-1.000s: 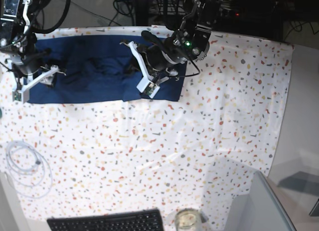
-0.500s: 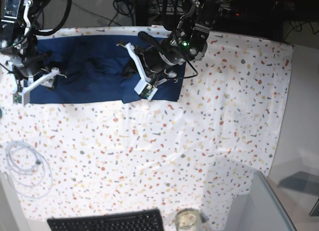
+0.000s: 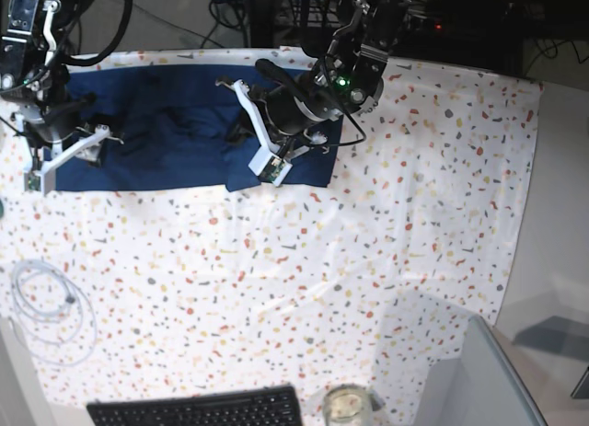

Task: Layout the t-shirt on the table in an organized manner, then fold the t-shirt properly
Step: 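Hold the folded end down with the left gripper, then press the folded layer flat with the left gripper and release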

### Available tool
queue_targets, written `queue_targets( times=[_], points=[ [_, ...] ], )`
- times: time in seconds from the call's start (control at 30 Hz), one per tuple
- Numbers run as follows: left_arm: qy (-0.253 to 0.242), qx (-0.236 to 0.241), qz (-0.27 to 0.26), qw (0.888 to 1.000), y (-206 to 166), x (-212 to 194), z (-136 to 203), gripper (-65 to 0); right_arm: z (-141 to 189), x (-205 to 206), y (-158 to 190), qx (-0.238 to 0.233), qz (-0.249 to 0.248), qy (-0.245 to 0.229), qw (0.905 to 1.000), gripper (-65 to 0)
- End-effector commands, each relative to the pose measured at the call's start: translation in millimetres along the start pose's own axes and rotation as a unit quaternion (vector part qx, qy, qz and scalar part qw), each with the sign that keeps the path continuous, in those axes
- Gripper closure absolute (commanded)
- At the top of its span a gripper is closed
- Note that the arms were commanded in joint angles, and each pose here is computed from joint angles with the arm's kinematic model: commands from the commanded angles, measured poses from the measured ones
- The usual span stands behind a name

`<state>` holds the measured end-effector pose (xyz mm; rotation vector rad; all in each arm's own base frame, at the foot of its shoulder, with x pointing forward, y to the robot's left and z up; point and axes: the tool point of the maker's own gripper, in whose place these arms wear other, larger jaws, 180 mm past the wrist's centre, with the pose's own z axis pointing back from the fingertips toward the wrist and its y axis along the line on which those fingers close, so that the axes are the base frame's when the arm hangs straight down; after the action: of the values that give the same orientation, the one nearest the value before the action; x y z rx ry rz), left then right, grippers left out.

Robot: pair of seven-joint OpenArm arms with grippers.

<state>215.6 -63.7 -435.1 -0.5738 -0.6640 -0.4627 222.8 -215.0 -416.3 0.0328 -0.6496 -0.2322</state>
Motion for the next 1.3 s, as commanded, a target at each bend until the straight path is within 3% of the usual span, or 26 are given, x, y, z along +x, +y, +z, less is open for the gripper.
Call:
queue_targets(
  times=[0.0,0.07,0.13,0.23,0.33,0.43,0.63,0.87,1.07,1.13,1.23,1.27],
  points=[
    [-0.020,-0.012,0.002,1.000,-6.3,11.3,-1.4,0.0,2.9,11.2,-0.5,0.001,0.004,-0.020,0.9998,-32.1],
    [-0.012,-0.011,0.006,1.000,-4.9,5.1,-3.6,-1.8,2.9,11.2,-0.5,0.001,0.004,-0.020,0.9998,-32.1],
    [-0.008,-0.012,0.006,1.000,-3.9,3.8,-5.6,-16.9,2.9,10.9,-0.1,0.002,0.004,-0.020,0.9998,-32.1],
    [-0.007,-0.013,0.004,1.000,-3.0,4.7,-7.8,-31.9,2.8,10.7,-0.1,0.002,0.004,-0.019,0.9998,-32.1],
    [-0.006,-0.013,0.005,1.000,-2.4,5.2,-9.8,-38.8,2.8,10.7,-0.1,0.002,0.004,-0.019,0.9998,-32.1],
    [-0.002,-0.025,-0.012,1.000,-9.0,9.2,-15.6,-39.8,2.8,10.6,0.5,0.002,0.004,-0.019,0.9998,-32.1],
    [0.026,-0.078,-0.071,0.994,-48.2,4.2,-33.8,-39.8,2.8,10.6,0.5,0.002,0.004,-0.019,0.9998,-32.1],
    [0.029,-0.137,-0.145,0.980,-99.0,9.6,-38.9,-39.8,2.8,10.7,-0.1,0.002,0.004,-0.019,0.9998,-32.1],
    [-0.002,-0.132,-0.148,0.980,-99.4,30.6,-31.5,-39.0,2.8,10.7,-0.1,0.002,0.004,-0.019,0.9998,-32.1],
    [-0.017,-0.105,-0.128,0.986,-76.5,37.3,-21.4,-32.3,3.3,10.3,-2.3,-0.001,0.003,-0.018,0.9998,-32.1],
    [-0.043,-0.033,-0.079,0.995,-18.8,43.8,3.2,-4.3,3.8,10.1,-4.9,-0.003,0.005,-0.018,0.9998,-32.1],
    [-0.045,0.002,-0.058,0.997,9.6,38.8,15.3,0.0,3.8,10.1,-4.9,-0.003,0.005,-0.018,0.9998,-32.1]
  ],
)
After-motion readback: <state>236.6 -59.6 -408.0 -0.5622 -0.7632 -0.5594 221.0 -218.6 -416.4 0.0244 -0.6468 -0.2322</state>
